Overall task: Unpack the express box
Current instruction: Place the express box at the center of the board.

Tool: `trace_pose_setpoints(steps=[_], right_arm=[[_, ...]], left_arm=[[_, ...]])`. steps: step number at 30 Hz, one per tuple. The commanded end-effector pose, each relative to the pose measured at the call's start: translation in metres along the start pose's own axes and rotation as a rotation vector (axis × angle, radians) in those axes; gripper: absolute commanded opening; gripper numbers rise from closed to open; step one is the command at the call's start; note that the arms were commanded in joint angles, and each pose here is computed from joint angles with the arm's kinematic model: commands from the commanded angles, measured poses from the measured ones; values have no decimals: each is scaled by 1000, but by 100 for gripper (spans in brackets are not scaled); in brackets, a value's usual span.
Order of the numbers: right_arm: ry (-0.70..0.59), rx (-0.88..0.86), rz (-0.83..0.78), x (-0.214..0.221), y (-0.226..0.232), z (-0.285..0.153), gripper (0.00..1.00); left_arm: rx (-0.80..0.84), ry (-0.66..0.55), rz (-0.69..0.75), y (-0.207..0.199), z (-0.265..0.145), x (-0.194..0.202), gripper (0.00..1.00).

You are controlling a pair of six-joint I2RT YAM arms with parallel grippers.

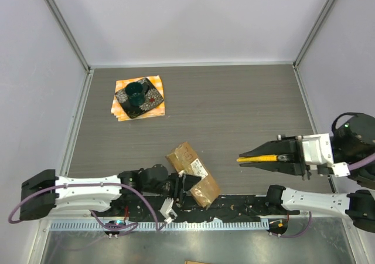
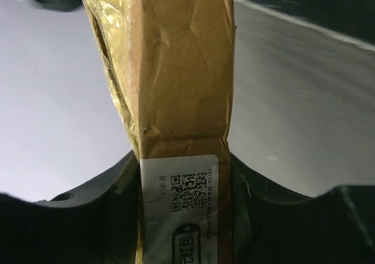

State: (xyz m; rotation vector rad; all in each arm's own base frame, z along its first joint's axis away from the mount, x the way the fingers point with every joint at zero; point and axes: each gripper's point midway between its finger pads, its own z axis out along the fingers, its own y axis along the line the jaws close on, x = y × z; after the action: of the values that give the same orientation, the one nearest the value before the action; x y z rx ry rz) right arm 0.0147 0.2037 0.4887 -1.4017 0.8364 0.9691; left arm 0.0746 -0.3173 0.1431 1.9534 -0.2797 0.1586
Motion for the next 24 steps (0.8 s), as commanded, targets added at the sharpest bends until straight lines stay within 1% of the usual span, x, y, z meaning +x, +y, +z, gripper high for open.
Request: trace_pose_setpoints(steps=[1, 2, 3, 4, 5, 6, 7, 8, 9, 10, 12, 13, 14, 15, 16, 17, 18, 19, 20, 21, 22, 23, 24], right_arm=[[70, -63, 13, 36, -15, 55, 1], [102, -99, 24, 52, -14, 70, 1], [132, -115, 37, 67, -12, 77, 1], [132, -114, 29, 73, -15, 84, 1], [146, -108, 25, 83, -18, 92, 1], [167, -113, 35, 99, -16, 98, 1], [144, -94, 21, 100, -22, 105, 1], [152, -72, 40, 108, -29, 108, 1], [179, -62, 78, 126, -33, 115, 1], [156, -27, 90, 126, -46, 119, 1], [166, 31, 210, 147, -68, 115, 1], [156, 58, 236, 153, -78, 115, 1], [159, 96, 265, 160, -89, 111, 1], [175, 162, 333, 174, -101, 104, 1], [161, 198, 334, 173, -108, 100, 1], [163, 239, 337, 175, -113, 97, 1], [179, 279, 350, 183, -115, 93, 1], [162, 354, 342, 176, -123, 84, 1], [158, 386, 349, 175, -125, 80, 1], [158, 425, 359, 176, -127, 75, 1], [165, 479, 378, 178, -131, 68, 1], [148, 500, 377, 170, -129, 61, 1], [152, 523, 395, 175, -127, 57, 1]], left_arm=[[129, -29, 447, -16, 16, 15, 4], [213, 5, 477, -32, 20, 27, 4], [253, 18, 524, -39, 23, 32, 4], [261, 55, 598, -35, 25, 41, 3], [308, 67, 612, -47, 28, 46, 2], [316, 75, 618, -48, 30, 48, 1], [322, 74, 617, -48, 30, 48, 1], [338, 72, 616, -52, 30, 48, 1], [344, 72, 618, -54, 29, 48, 3], [347, 74, 619, -60, 28, 45, 4], [352, 70, 615, -68, 27, 41, 5], [363, 69, 609, -74, 25, 38, 7], [356, 81, 566, -77, 24, 39, 14], [350, 73, 513, -86, 24, 34, 36], [307, 119, 469, -78, 25, 40, 42], [295, 141, 405, -78, 27, 38, 47], [347, 285, 295, -83, 17, 59, 96], [396, 327, 246, -93, 19, 62, 100], [414, 374, 220, -91, 20, 63, 100], [371, 460, 95, -77, 23, 76, 100], [429, 559, 41, -85, 18, 86, 100], [440, 601, -16, -81, 19, 89, 100], [397, 665, -108, -52, 27, 106, 100]])
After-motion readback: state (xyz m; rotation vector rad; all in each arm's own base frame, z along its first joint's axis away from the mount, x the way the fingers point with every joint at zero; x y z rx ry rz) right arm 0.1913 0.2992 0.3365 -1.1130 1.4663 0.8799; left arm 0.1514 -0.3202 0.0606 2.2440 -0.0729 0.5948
